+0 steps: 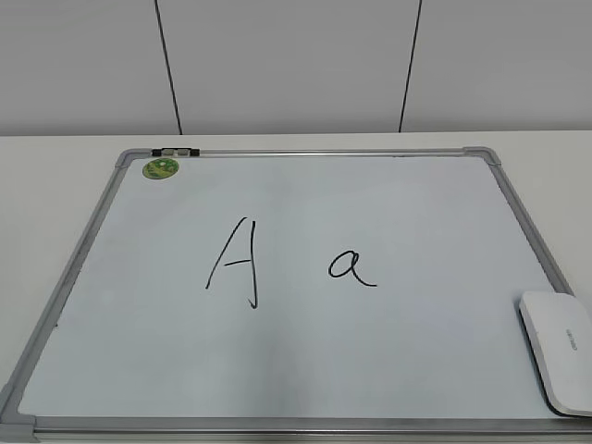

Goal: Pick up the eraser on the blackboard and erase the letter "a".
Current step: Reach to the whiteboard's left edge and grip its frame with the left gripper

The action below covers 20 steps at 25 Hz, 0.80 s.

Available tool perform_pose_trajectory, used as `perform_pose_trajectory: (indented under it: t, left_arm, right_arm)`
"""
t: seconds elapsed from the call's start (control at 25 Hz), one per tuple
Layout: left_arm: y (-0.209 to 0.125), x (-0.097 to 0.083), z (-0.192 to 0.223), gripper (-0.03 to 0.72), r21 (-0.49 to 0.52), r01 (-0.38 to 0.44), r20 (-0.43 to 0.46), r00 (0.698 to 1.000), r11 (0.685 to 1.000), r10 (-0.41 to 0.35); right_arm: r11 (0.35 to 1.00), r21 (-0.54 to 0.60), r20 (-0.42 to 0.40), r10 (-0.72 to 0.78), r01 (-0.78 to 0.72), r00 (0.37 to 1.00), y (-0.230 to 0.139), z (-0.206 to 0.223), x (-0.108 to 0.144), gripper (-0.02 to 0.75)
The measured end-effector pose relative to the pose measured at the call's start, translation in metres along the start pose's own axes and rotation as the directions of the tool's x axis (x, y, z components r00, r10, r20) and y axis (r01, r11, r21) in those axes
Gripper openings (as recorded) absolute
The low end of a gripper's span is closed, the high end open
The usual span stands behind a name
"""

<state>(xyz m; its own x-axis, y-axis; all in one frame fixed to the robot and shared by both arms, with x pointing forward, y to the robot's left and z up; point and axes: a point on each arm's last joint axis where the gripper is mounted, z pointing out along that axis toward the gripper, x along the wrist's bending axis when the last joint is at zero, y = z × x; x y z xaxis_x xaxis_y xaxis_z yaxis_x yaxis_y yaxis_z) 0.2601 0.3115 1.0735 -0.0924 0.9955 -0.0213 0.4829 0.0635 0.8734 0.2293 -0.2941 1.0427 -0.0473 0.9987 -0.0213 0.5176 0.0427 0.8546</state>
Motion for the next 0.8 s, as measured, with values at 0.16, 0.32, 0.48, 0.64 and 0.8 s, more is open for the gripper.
perform_pose_trajectory:
  t: [0.16,0.32,0.48,0.64,0.8]
  left_arm:
    - [0.034,-0.008,0.032,0.328,0.09,-0.028,-0.005,1.0,0.996,0.029]
    - [0.059,-0.018,0.079,0.328,0.213,-0.043,0.005,0.999,0.976,0.043]
    - [0.079,-0.028,0.13,0.328,0.326,-0.039,0.018,0.999,0.944,0.035]
    - [0.089,-0.037,0.182,0.328,0.426,-0.042,0.02,0.999,0.904,0.037]
    - [0.094,-0.043,0.225,0.328,0.497,-0.041,0.018,0.999,0.867,0.038]
  right_arm:
    - [1.0,0.0,0.0,0.0,0.0,1.0,0.0,0.0,0.0,0.519]
    - [1.0,0.0,0.0,0.0,0.0,1.0,0.0,0.0,0.0,0.519]
    - [1.0,0.0,0.0,0.0,0.0,1.0,0.0,0.0,0.0,0.519]
    - [1.0,0.0,0.0,0.0,0.0,1.0,0.0,0.0,0.0,0.519]
    - [1.0,0.0,0.0,0.0,0.0,1.0,0.0,0.0,0.0,0.519]
